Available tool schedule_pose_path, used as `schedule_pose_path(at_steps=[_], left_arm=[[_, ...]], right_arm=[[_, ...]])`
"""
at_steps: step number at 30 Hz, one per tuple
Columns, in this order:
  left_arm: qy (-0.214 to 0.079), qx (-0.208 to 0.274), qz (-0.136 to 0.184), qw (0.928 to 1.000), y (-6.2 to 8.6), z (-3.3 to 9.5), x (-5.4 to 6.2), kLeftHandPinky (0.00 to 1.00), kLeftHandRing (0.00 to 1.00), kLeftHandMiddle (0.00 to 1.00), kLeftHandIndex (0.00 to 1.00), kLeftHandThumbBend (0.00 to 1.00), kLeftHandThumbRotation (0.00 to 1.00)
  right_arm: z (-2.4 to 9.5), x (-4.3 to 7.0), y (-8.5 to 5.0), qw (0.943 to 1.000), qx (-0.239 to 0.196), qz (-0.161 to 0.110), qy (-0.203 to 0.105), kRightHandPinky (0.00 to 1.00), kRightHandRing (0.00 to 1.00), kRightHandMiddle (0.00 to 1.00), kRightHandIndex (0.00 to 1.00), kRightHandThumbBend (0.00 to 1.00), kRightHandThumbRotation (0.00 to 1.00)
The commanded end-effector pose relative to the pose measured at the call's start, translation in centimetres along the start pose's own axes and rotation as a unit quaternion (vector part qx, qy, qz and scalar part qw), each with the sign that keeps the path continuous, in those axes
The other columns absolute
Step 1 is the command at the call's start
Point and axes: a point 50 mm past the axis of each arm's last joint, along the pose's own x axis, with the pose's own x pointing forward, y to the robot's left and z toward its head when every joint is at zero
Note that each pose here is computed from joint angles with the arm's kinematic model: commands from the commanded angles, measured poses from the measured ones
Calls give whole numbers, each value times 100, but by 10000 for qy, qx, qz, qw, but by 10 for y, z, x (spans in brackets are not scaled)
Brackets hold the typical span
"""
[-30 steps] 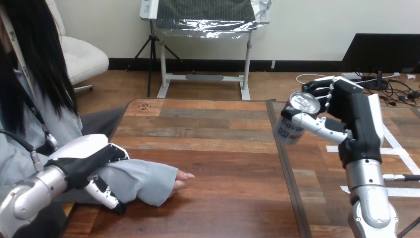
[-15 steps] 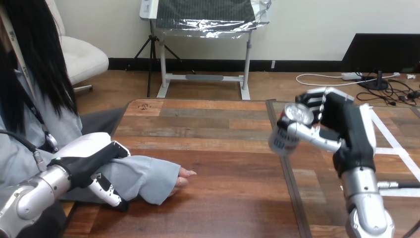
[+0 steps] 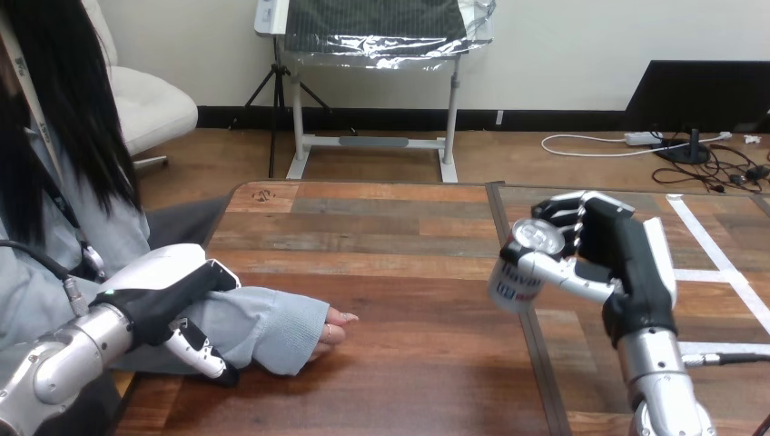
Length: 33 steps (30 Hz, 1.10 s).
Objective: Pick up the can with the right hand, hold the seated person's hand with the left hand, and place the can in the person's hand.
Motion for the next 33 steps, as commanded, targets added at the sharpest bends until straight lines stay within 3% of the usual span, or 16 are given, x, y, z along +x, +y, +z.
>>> schedule_pose_path(at_steps=[1, 3, 6, 16, 33], left_arm=[[-440, -45, 444, 9980, 20, 18, 11, 28, 33, 40, 41, 85, 0], [-442, -48, 448, 9980, 21, 18, 12, 28, 33, 39, 41, 85, 0], [-23, -78, 420, 9991, 14, 21, 28, 25, 30, 37, 39, 84, 0], [-499, -51, 630, 9967, 24, 25, 19, 20, 26, 34, 36, 86, 0], [-888, -104, 785, 9929, 32, 36, 18, 25, 31, 37, 39, 84, 0]], right_arm=[[33, 29, 11, 9966, 60, 124, -817, 36, 41, 48, 50, 77, 0], [33, 29, 12, 9965, 43, 159, -817, 36, 41, 48, 50, 77, 0], [33, 30, 15, 9966, -1, 201, -799, 36, 41, 48, 50, 77, 0], [31, 30, 27, 9967, 39, 324, -739, 36, 41, 48, 50, 78, 0], [29, 28, 47, 9959, 38, 634, -643, 35, 40, 48, 49, 77, 0]])
